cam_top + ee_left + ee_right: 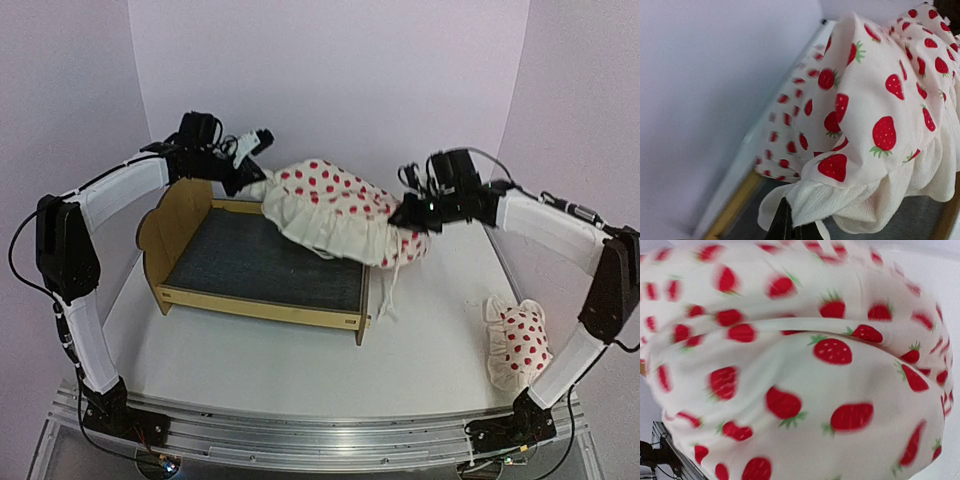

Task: Set up the pet bed

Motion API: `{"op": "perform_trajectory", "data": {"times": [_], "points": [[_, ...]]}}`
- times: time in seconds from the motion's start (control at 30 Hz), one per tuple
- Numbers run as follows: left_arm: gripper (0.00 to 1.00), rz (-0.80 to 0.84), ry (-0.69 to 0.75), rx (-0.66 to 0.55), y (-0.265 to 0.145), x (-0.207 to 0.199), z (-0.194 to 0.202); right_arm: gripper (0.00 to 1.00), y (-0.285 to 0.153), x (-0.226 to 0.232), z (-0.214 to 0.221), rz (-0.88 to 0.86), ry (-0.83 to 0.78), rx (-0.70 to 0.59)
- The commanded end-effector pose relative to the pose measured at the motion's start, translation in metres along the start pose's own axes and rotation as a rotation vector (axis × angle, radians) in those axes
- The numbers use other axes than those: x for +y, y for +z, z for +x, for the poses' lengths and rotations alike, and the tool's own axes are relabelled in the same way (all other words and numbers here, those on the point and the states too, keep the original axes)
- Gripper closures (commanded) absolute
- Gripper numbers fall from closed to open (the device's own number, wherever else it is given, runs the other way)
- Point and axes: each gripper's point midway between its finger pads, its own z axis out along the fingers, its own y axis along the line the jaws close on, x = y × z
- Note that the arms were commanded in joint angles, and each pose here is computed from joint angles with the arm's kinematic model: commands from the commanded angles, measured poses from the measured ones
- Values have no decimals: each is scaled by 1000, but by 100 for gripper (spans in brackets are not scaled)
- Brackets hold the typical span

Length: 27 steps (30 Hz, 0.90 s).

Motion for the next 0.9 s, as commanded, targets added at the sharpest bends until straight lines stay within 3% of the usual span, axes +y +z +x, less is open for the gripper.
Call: {"op": "perform_trajectory", "data": {"times": [0.0, 0.27, 0.37, 0.47, 0.57, 0.63, 0.73, 0.87], "points": [[100, -489, 79, -216, -70, 135, -93, 100, -30, 49, -115, -66, -208, -122], [100, -974, 259, -407, -164, 242, -145, 100, -43, 94, -287, -172, -245, -556], [100, -1091, 296, -445, -194, 267, -148, 100, -59, 117, -326, -303, -247, -800], [100, -1158, 348, -462, -214, 278, -148, 100, -88, 119, -359, -314, -228, -1046], [100, -1193, 381, -477, -226, 278, -148, 100, -106, 125, -373, -335, -249, -1170], [100, -1205, 384, -483, -235, 277, -149, 100, -105, 129, -371, -356, -257, -1162], [100, -1175, 369, -452, -238, 274, -144, 100, -92, 138, -349, -386, -289, -1041], [100, -1073, 329, -333, -229, 261, -118, 100, -36, 148, -280, -397, -369, -730]]}}
